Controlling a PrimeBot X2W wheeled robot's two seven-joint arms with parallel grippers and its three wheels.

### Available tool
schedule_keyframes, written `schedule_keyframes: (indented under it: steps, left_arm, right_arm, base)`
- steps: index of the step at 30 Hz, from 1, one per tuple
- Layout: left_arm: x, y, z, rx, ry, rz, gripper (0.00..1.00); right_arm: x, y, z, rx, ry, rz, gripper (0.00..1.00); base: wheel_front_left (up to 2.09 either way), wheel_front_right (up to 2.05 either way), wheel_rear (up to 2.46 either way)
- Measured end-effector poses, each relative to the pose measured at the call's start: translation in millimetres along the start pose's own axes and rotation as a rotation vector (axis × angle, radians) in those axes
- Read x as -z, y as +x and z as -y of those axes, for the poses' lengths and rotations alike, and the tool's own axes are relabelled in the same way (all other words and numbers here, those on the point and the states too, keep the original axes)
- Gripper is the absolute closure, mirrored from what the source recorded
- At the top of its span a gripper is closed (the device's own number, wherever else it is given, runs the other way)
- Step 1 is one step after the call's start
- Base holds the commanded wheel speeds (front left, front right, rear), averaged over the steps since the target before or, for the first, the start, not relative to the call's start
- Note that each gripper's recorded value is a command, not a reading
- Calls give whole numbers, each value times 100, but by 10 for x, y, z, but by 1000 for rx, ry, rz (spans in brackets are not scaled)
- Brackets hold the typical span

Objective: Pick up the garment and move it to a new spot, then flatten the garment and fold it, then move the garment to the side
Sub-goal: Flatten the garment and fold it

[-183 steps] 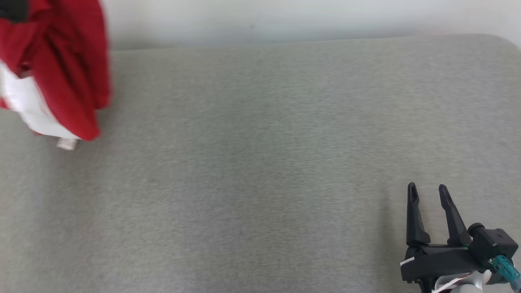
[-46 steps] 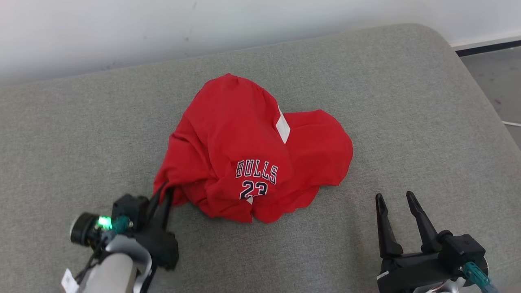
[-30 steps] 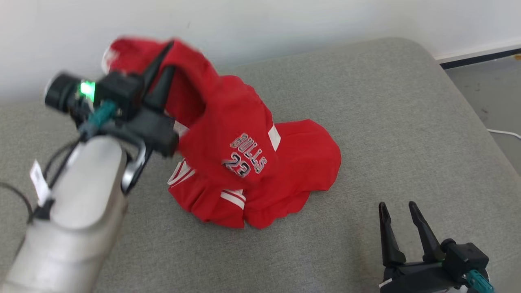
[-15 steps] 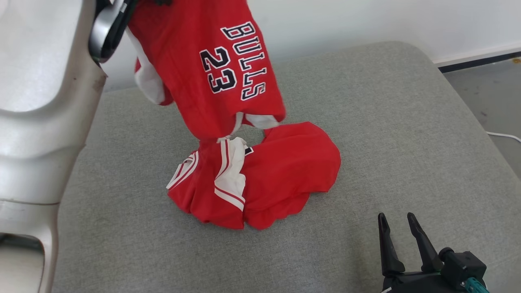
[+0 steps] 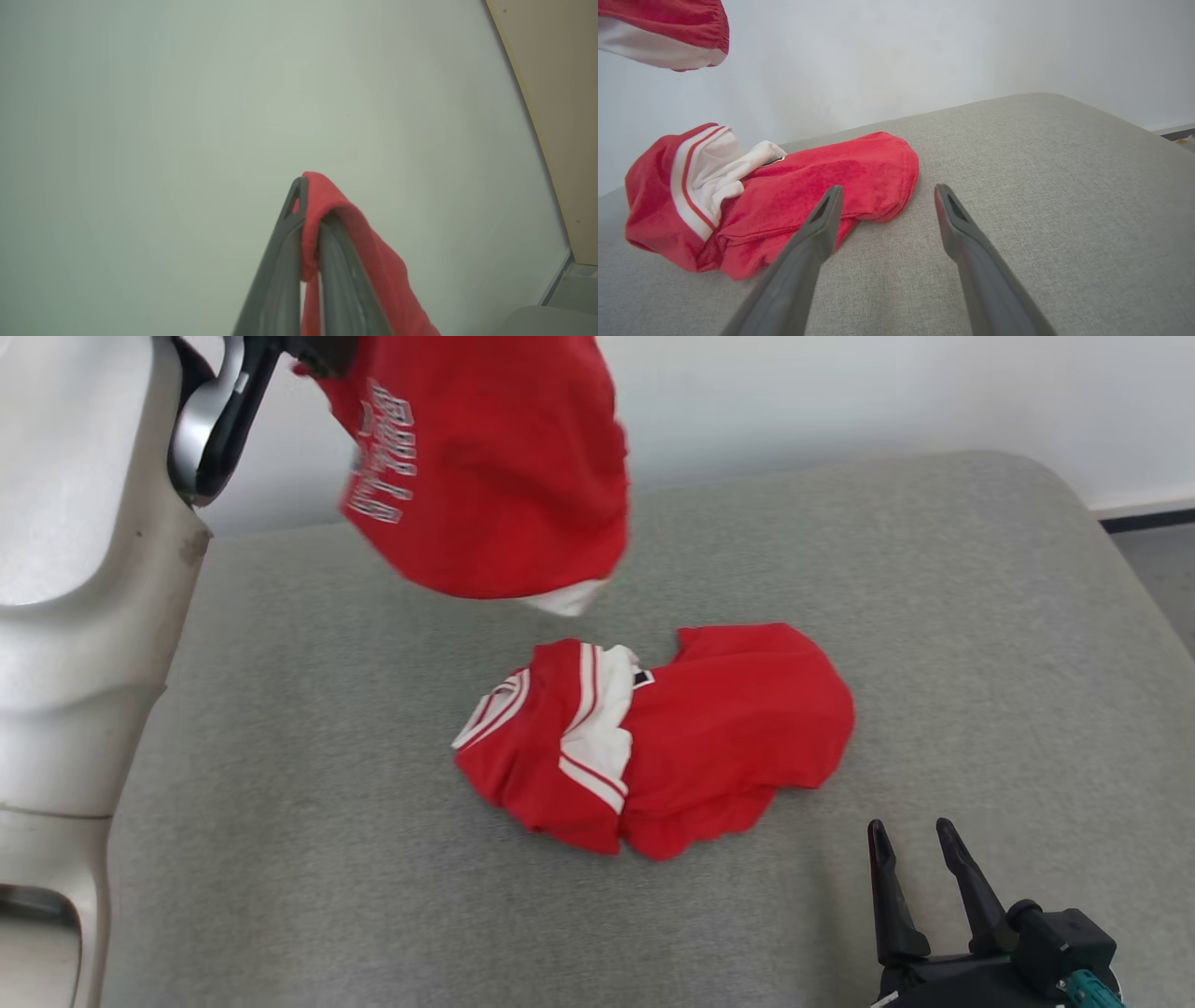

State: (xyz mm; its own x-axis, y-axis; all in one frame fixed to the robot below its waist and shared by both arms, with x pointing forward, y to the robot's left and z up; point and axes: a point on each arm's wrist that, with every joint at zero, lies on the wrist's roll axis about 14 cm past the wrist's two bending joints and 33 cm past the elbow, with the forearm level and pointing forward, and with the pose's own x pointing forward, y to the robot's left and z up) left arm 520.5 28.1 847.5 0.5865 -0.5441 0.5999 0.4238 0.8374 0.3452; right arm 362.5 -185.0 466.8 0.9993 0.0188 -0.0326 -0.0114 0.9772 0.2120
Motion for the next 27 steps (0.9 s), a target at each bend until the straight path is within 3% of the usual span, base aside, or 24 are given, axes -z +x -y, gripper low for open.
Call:
schedule_keyframes:
  steps: [11,27]
  left_arm:
    - [298,-839,-862,-204,88,-174,100]
    - [-70,-2385,-2076,-576,271,-337,100]
  right_arm:
    - [30,375,-704,-221,-22,3,0]
    - [166,566,-1987,-592,-13,-20,0]
  base:
    - [0,0,0]
    - [0,0,0]
